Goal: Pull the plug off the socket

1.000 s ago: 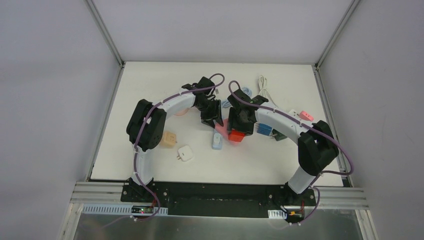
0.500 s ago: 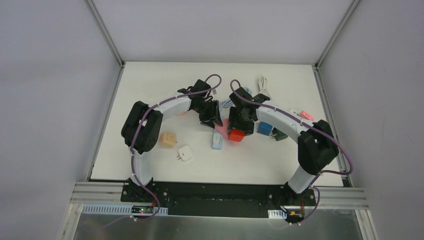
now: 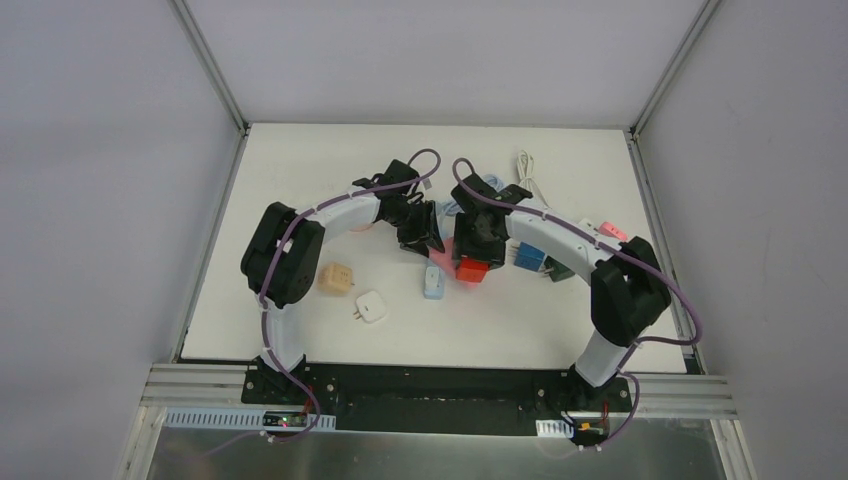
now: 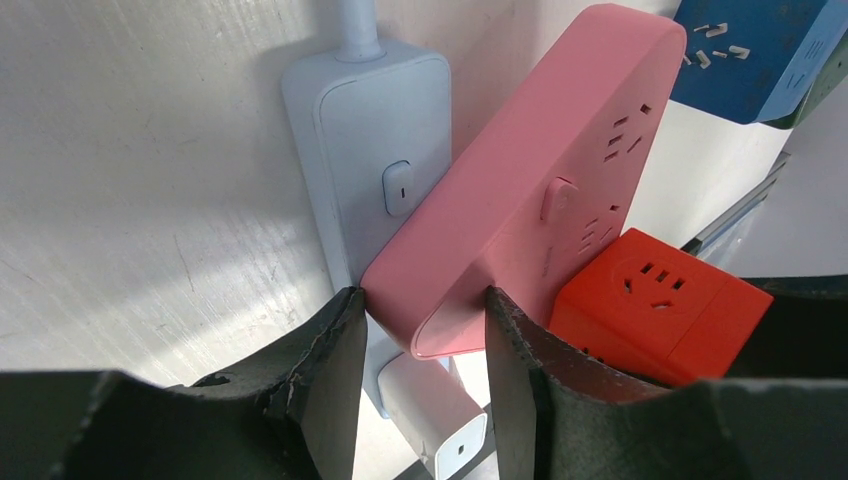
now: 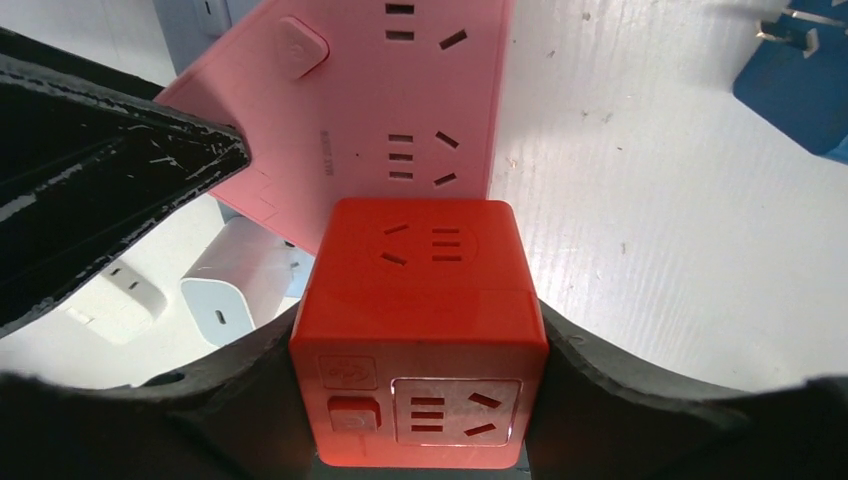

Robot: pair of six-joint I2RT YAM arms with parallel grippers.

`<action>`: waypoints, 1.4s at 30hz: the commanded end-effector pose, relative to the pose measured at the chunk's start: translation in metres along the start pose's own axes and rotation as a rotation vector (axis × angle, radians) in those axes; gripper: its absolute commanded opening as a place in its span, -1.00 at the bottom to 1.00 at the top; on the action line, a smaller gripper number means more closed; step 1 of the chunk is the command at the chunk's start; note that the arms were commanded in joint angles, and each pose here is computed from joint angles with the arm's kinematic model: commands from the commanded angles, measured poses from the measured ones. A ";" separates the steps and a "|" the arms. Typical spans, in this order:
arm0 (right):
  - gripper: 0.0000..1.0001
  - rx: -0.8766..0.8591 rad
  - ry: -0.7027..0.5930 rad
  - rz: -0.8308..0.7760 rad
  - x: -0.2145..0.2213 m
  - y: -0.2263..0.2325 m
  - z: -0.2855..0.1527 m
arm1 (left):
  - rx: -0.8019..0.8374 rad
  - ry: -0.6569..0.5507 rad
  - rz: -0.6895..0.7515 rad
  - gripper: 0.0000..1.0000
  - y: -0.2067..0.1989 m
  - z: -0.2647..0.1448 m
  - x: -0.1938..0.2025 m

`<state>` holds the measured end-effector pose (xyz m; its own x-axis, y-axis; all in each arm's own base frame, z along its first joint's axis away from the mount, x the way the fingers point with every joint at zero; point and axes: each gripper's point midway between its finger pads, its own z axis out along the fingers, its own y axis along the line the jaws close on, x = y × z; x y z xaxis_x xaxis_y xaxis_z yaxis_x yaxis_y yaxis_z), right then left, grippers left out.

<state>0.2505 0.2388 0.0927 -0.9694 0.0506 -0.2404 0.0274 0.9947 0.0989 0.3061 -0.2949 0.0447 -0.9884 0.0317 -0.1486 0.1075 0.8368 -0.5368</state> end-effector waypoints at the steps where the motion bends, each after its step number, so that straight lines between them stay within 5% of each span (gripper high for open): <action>1: -1.00 -0.506 -0.204 0.054 -0.055 0.066 -0.078 | -0.313 0.322 -0.050 -0.66 0.082 0.031 0.099; 6: -1.00 -0.518 -0.160 0.074 -0.050 0.067 -0.073 | -0.319 0.339 -0.054 -0.66 0.083 0.032 0.101; 16: -1.00 -0.044 -0.124 0.048 -0.048 0.037 -0.031 | -0.324 0.358 -0.059 -0.66 0.085 0.032 0.104; 27: -1.00 -0.516 -0.230 0.056 -0.060 0.075 -0.100 | -0.333 0.364 -0.062 -0.65 0.086 0.033 0.103; 32: -1.00 -0.530 -0.219 0.068 -0.062 0.077 -0.099 | -0.334 0.367 -0.061 -0.65 0.085 0.033 0.102; 42: -1.00 -0.059 -0.203 0.094 -0.068 0.037 -0.046 | -0.344 0.374 -0.055 -0.65 0.084 0.032 0.099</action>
<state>0.2515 0.2325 0.1044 -0.9761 0.0533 -0.2105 0.0409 0.9972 0.0628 0.3027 -0.2988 0.0441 -0.9959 0.0487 -0.0759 0.0827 0.8295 -0.5523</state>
